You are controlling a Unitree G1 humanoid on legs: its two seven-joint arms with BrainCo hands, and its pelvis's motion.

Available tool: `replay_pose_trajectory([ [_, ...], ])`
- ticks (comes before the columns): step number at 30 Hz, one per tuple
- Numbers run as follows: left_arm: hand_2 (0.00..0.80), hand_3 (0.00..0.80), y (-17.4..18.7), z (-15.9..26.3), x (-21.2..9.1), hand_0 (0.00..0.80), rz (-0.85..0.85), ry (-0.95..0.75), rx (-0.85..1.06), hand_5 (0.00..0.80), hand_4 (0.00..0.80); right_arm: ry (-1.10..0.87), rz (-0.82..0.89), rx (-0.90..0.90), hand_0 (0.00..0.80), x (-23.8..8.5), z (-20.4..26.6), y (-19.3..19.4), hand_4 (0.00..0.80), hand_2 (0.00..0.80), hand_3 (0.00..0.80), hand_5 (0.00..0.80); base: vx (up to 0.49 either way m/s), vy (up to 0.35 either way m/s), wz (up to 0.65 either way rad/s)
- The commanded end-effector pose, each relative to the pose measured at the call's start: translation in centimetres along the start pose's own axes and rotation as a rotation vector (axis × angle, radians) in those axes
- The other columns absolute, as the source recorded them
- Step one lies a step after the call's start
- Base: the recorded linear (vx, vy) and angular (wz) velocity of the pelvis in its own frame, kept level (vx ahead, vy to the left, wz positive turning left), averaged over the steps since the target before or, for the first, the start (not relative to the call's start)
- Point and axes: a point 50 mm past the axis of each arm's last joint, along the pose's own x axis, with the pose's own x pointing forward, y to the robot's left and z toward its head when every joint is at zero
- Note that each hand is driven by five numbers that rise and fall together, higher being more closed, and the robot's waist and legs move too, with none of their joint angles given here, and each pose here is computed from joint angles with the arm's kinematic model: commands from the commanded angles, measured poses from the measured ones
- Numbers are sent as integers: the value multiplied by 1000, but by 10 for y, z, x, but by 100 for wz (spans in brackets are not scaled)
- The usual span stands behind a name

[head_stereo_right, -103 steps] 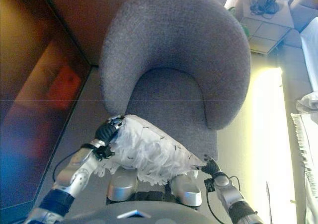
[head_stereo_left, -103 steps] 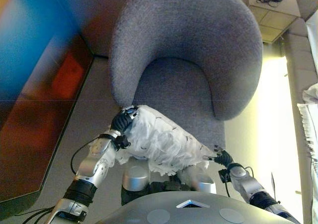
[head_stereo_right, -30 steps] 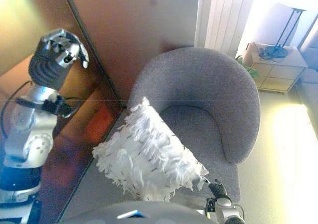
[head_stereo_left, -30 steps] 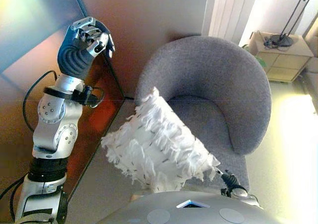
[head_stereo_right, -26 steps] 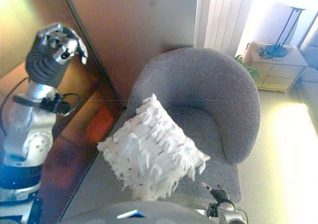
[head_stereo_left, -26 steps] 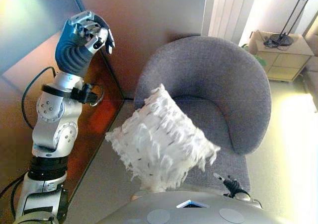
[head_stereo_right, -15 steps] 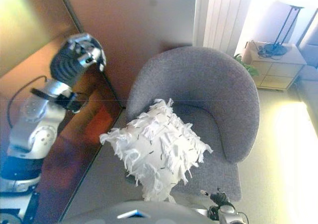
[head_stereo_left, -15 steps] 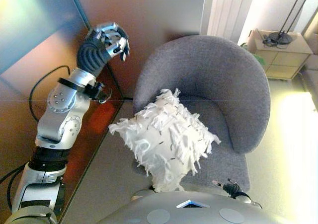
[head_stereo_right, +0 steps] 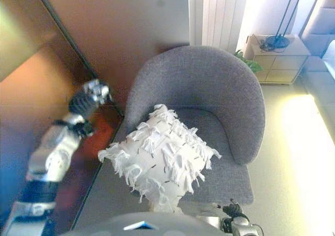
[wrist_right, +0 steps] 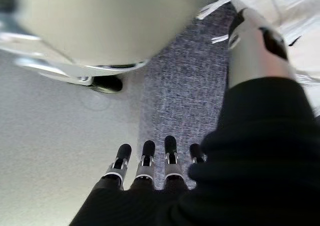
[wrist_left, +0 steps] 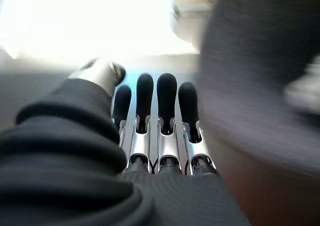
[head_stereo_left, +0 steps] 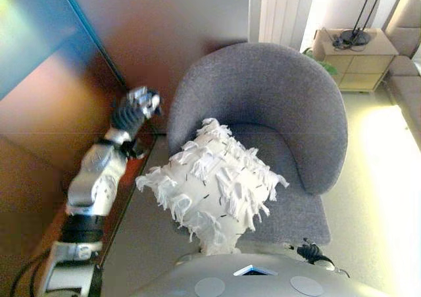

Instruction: Pick up the cushion and take it to the sofa

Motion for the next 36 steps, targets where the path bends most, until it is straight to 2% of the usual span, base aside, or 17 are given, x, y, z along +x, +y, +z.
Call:
replay_pose_trajectory([
  [1,0,0,27,-24,-4,0,184,138,8,0,0,-29,48,62,0,0,15,24,0,0,0,0,-14,-1,5],
  [4,0,0,44,-85,-23,0,317,343,-30,0,0,-19,51,75,0,0,13,23,0,0,0,0,-6,-6,6],
  [10,0,0,51,-157,-55,0,422,677,40,0,0,-21,58,58,0,2,12,21,0,0,0,0,16,4,11],
  [15,0,0,53,-186,-69,0,488,832,71,0,0,-41,61,32,0,3,14,25,0,0,0,0,39,41,-3],
  [26,0,0,48,-220,-98,0,613,1104,53,0,0,-25,72,-72,0,3,5,26,0,0,0,0,54,32,-10],
  [31,0,0,48,-217,-94,0,686,1121,17,0,0,-54,92,-132,0,3,11,28,0,0,0,0,67,34,-17],
  [33,0,0,46,-212,-81,0,647,1054,-9,0,0,-77,102,-151,0,3,17,31,0,0,0,0,-34,26,-28],
  [36,0,0,31,-190,-39,0,482,869,-66,0,0,-133,107,-158,0,3,35,34,0,0,0,0,-153,20,-21],
])
